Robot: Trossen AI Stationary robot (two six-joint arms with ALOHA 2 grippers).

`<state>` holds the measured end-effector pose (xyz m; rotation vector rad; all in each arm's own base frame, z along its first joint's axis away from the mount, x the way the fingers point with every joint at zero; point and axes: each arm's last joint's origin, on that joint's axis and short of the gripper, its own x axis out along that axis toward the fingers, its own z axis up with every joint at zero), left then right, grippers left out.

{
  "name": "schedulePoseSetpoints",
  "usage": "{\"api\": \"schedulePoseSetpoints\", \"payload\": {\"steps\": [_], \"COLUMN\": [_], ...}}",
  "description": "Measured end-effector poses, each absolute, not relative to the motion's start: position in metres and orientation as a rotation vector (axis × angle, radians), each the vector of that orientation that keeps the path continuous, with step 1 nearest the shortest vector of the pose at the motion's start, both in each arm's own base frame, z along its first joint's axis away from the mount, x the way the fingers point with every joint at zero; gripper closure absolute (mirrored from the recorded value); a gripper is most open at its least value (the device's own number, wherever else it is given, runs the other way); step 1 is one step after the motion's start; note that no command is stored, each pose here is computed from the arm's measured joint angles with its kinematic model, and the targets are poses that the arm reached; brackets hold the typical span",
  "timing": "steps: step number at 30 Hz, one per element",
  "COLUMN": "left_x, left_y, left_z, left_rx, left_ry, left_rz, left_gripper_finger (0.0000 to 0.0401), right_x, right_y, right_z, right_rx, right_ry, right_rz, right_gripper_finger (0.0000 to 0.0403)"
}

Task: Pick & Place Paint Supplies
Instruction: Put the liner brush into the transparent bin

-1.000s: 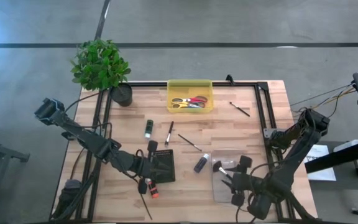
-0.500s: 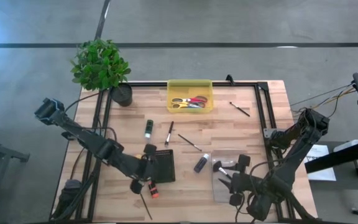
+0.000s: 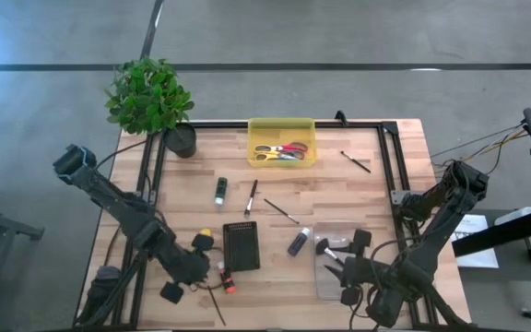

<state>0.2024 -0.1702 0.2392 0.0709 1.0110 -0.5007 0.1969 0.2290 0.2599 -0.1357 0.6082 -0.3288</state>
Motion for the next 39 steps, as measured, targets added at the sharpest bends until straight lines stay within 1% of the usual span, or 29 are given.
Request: {"api": "schedulePoseSetpoints", "payload": {"steps": [4,7,9,14,19,25,35,39], "left_x": [0.188,0.178,0.173,0.167,0.160,0.160,0.167,0.170], "left_y": [-0.181,-0.182,-0.181,-0.175,-0.168,-0.167,-0.177,-0.179], "left_z": [0.226,0.209,0.198,0.174,0.158,0.149,0.119,0.113], "left_rx": [0.110,0.130,0.141,0.171,0.204,0.194,0.229,0.236], "left_ry": [1.016,1.029,1.036,0.979,0.994,0.942,1.011,1.016], "left_rz": [-0.509,-0.484,-0.474,-0.434,-0.413,-0.409,-0.421,-0.413], "left_gripper_finger": [0.0341,0.0341,0.0341,0.0341,0.0341,0.0341,0.0341,0.0341], "right_x": [0.197,0.197,0.197,0.197,0.197,0.197,0.197,0.197], "right_y": [0.229,0.229,0.229,0.229,0.230,0.230,0.230,0.229], "right_z": [0.260,0.259,0.259,0.259,0.259,0.259,0.259,0.259], "right_rx": [-0.133,-0.136,-0.139,-0.142,-0.137,-0.135,-0.142,-0.145], "right_ry": [0.611,0.614,0.615,0.616,0.623,0.630,0.632,0.633], "right_rz": [-0.326,-0.324,-0.323,-0.321,-0.317,-0.313,-0.310,-0.310], "right_gripper_finger": [0.0184,0.0184,0.0184,0.0184,0.0184,0.0184,0.0184,0.0184]}}
